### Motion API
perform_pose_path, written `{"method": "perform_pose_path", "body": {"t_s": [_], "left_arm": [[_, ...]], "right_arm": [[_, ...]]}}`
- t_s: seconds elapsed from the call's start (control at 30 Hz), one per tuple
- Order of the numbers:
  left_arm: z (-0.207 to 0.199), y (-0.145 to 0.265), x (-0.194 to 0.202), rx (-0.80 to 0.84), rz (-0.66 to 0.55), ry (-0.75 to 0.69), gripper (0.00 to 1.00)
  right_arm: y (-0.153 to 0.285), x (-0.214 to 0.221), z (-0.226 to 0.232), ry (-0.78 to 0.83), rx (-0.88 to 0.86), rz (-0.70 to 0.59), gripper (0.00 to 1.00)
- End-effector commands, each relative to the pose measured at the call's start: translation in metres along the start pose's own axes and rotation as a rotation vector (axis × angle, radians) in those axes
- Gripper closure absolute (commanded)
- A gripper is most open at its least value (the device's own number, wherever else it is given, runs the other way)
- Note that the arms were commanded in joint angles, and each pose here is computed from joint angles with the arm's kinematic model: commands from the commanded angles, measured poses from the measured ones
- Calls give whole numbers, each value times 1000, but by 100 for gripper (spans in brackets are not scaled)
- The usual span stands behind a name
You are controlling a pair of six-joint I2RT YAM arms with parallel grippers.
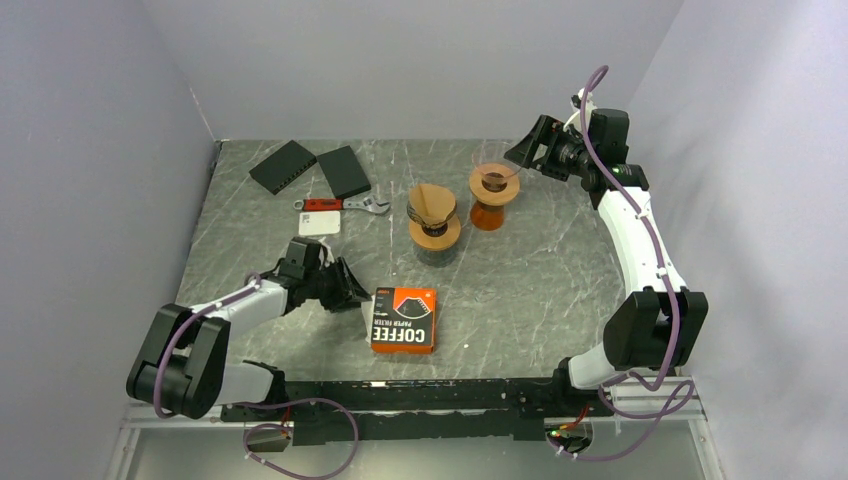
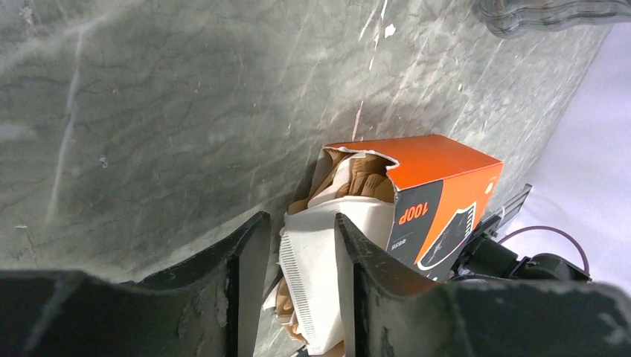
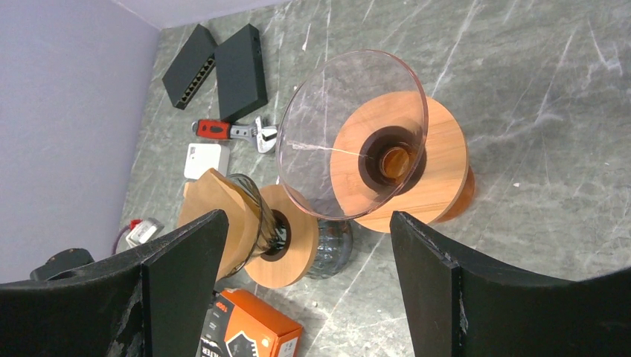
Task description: Place the coffee filter in the dripper
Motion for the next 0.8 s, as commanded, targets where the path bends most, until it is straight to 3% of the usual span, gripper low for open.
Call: {"method": "perform_pose_path", "body": {"t_s": [0.0, 0.27, 0.57, 0.77], "left_arm": [[-9, 3, -7, 53, -48, -16, 61], [-13, 10, -9, 80, -95, -30, 100], [3, 35, -18, -92, -168, -78, 100], [2, 75, -39, -220, -290, -163, 100]], "right_arm": [[13, -19, 18, 54, -34, -62, 15], [13, -19, 17, 54, -31, -62, 15], [14, -19, 18, 55, -30, -66, 15], [17, -23, 21, 62, -34, -79, 15]]}}
Point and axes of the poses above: each gripper's point midway between its finger pads, its own y axis back along the fingers, its own z axis along the line the jaws close on, x = y × z, the point moved 1 cm from there along y, back along the fingers, and after that the axes turned 2 degrees about y, right-handed, at the moved point
